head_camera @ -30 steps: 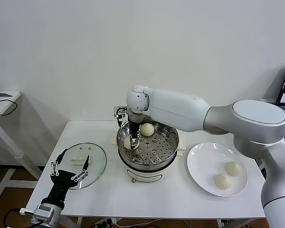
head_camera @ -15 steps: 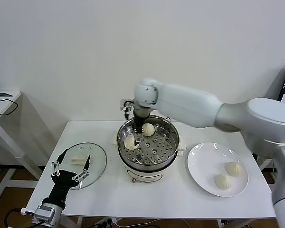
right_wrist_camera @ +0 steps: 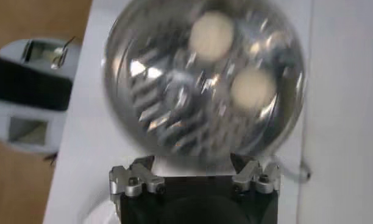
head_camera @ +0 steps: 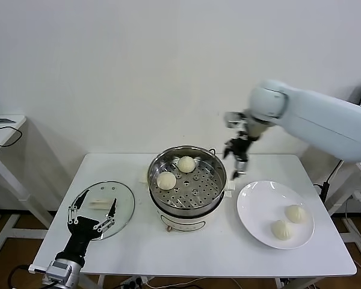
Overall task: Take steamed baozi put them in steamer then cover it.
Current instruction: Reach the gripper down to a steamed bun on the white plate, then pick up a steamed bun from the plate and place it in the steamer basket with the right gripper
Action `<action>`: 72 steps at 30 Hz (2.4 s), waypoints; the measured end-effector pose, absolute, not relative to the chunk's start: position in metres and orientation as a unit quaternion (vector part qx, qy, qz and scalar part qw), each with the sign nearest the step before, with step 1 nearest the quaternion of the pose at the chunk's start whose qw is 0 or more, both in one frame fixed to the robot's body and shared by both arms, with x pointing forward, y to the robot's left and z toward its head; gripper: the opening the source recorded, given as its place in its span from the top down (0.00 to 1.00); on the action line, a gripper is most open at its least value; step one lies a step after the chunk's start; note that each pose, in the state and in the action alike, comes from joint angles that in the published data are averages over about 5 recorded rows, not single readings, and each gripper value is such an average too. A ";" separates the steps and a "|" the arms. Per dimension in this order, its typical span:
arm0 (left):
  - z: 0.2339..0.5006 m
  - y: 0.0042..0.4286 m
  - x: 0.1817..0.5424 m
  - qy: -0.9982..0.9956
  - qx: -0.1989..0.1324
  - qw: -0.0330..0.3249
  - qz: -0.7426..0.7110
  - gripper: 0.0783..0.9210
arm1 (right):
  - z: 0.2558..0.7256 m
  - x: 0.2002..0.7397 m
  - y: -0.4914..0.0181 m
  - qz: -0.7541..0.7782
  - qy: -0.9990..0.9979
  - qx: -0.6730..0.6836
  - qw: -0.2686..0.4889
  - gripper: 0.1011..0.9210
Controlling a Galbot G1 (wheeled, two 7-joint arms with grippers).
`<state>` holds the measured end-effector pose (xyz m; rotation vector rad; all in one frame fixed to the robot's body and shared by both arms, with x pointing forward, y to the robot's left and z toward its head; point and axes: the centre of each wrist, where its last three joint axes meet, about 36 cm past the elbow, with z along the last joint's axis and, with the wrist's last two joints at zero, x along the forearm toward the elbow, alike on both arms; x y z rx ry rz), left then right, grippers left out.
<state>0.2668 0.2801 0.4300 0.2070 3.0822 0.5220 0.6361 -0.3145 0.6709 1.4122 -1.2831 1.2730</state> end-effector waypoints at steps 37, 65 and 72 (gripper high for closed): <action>0.427 0.278 0.268 0.985 0.062 0.003 0.163 0.12 | 0.491 0.586 -0.404 0.522 -0.443 0.563 0.462 0.12; 0.425 0.278 0.271 0.985 0.061 0.001 0.163 0.12 | 0.463 0.593 -0.398 0.522 -0.437 0.563 0.469 0.29; 0.424 0.278 0.273 0.985 0.061 0.000 0.161 0.12 | 0.468 0.594 -0.400 0.521 -0.439 0.563 0.468 0.30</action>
